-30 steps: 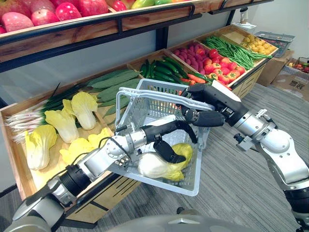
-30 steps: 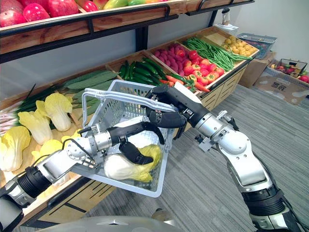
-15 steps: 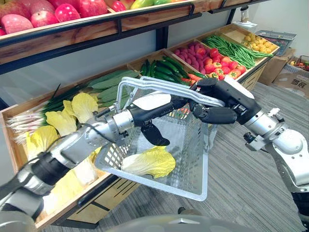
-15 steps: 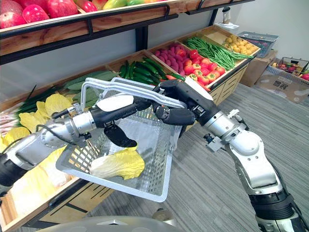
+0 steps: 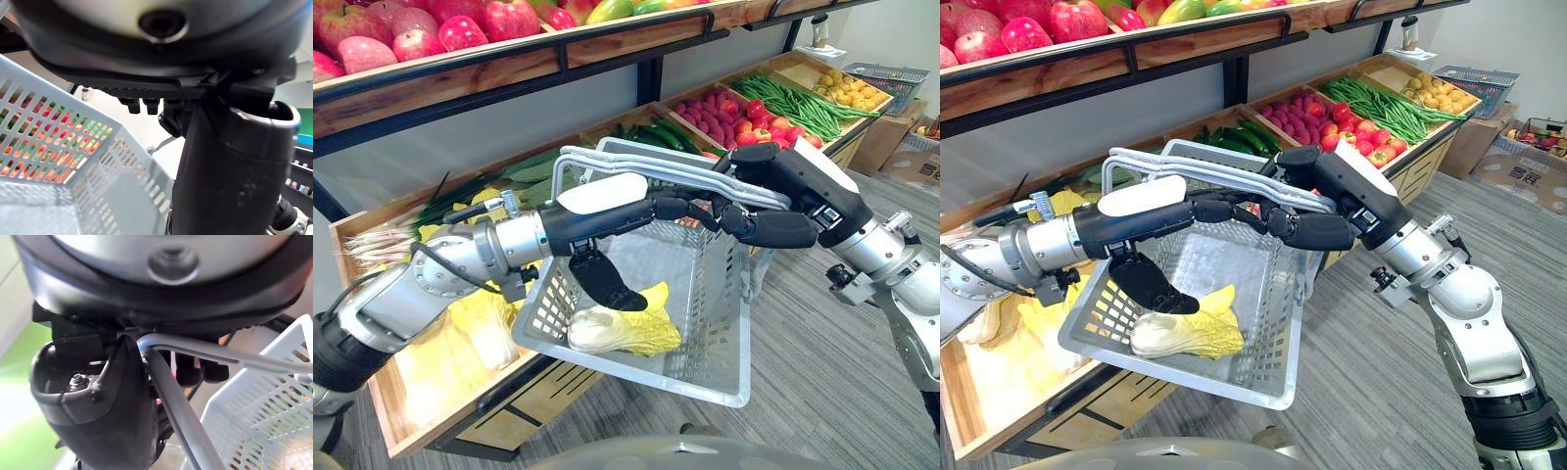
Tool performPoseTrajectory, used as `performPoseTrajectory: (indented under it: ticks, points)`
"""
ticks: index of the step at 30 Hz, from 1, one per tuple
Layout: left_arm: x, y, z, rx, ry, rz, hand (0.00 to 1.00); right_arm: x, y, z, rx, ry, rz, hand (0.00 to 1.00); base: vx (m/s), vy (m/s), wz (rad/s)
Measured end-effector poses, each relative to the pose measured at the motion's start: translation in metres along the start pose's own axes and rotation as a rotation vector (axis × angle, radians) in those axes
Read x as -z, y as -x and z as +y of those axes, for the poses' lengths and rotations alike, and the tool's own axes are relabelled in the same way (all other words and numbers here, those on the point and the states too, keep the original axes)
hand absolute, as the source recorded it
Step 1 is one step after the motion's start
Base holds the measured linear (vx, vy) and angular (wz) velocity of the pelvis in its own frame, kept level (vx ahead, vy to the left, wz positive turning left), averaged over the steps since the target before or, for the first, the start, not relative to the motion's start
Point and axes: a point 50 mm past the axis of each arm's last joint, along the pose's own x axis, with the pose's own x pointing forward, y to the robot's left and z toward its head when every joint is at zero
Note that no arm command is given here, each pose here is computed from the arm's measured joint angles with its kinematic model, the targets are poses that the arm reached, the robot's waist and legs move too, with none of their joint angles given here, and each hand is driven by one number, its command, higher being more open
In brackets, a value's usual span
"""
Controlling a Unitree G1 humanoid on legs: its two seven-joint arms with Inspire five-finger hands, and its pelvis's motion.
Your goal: Pick vegetable in the basket
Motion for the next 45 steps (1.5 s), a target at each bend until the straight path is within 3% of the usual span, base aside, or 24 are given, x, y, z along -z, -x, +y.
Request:
performPoseTrajectory:
  ticks: [4,8,12,19,23,27,30,36,37,38,45]
  points:
    - [-0.009,0.002,0.001,-0.006,0.026,-0.042,1.0,0.01,0.004,-0.005,0.025,-0.001,0.052,0.0,0.0,0.0,0.01]
    - [-0.058,0.004,0.009,-0.056,-0.056,-0.302,1.0,0.041,0.017,-0.009,0.06,-0.002,0.239,0.0,0.01,-0.002,0.05]
    - [-0.075,0.014,0.023,-0.147,-0.114,-0.408,1.0,0.055,0.033,-0.011,0.101,-0.013,0.338,0.0,0.0,-0.006,0.1]
    - [-0.045,0.042,0.046,-0.397,-0.035,-0.281,1.0,0.054,0.064,-0.032,0.302,0.018,0.381,0.0,-0.02,-0.013,0.11]
    - [-0.014,0.079,0.054,-0.628,0.017,-0.116,1.0,0.048,0.093,-0.056,0.463,0.069,0.426,0.0,0.0,-0.01,0.07]
    - [0.022,0.125,0.042,-0.917,0.137,0.075,1.0,0.042,0.128,-0.072,0.596,0.115,0.5,0.0,0.02,-0.012,0.08]
    - [0.048,0.16,0.012,-1.147,0.268,0.232,1.0,0.042,0.157,-0.072,0.713,0.107,0.554,0.0,0.02,-0.012,0.06]
    - [0.077,0.23,-0.09,-1.58,0.503,0.684,1.0,0.033,0.201,-0.069,0.879,0.123,0.63,0.0,0.01,-0.001,0.02]
    - [0.078,0.237,-0.1,-1.627,0.513,0.737,1.0,0.033,0.204,-0.07,0.895,0.125,0.635,0.0,0.01,-0.019,0.08]
    - [0.079,0.257,-0.131,-1.768,0.562,0.88,1.0,0.032,0.218,-0.07,0.959,0.122,0.652,0.0,0.01,-0.02,0.11]
    - [0.045,0.321,-0.221,-2.219,0.556,1.363,1.0,0.045,0.256,-0.055,1.186,0.032,0.739,0.0,0.01,-0.015,0.11]
